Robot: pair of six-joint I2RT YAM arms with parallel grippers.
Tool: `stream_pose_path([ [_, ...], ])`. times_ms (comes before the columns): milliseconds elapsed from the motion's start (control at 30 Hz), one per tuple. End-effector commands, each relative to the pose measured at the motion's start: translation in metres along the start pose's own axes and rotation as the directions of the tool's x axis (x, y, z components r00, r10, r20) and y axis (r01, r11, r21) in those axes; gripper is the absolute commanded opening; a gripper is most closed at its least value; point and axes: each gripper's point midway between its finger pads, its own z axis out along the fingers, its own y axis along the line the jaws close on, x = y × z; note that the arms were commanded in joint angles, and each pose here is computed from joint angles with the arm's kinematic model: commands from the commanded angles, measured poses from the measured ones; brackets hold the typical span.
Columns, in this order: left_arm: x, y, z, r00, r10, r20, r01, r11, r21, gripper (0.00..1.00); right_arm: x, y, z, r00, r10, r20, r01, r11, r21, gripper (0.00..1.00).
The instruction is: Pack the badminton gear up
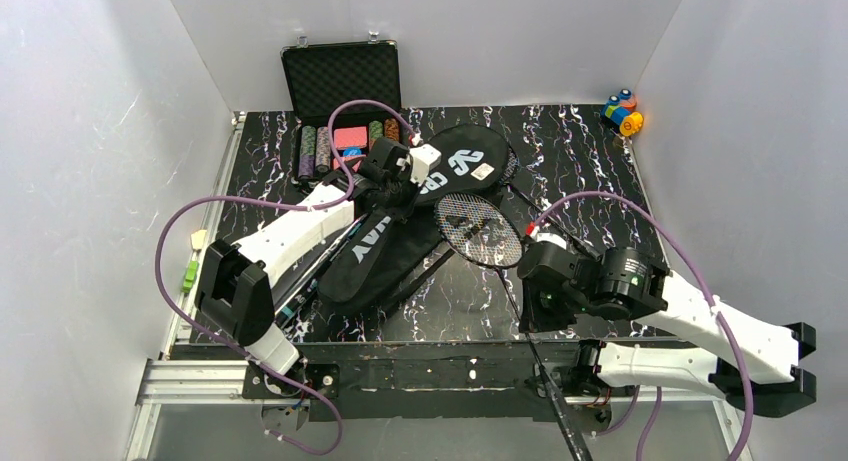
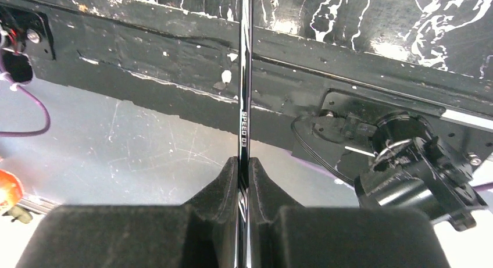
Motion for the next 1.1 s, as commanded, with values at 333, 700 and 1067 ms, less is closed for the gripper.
stream_pose_path([
  [333, -0.010, 0.013, 0.007, 1.000, 0.022, 0.020, -0.021, 0.998, -0.059, 0.00, 0.004, -0.012, -0.036, 0.999, 0.013, 0.031, -0.014, 1.000, 0.017, 0.01],
  [700, -0.020, 0.017, 0.013, 0.999, 0.026, 0.026, -0.024, 0.997, -0.077, 0.00, 0.017, -0.005, -0.029, 0.997, -0.062, -0.045, 0.063, 0.998, 0.008, 0.01],
  [1067, -0.029, -0.009, -0.007, 0.998, -0.002, 0.061, -0.002, 0.998, 0.057, 0.00, -0.013, 0.033, 0.016, 0.991, -0.132, 0.019, 0.130, 0.989, 0.066, 0.01],
])
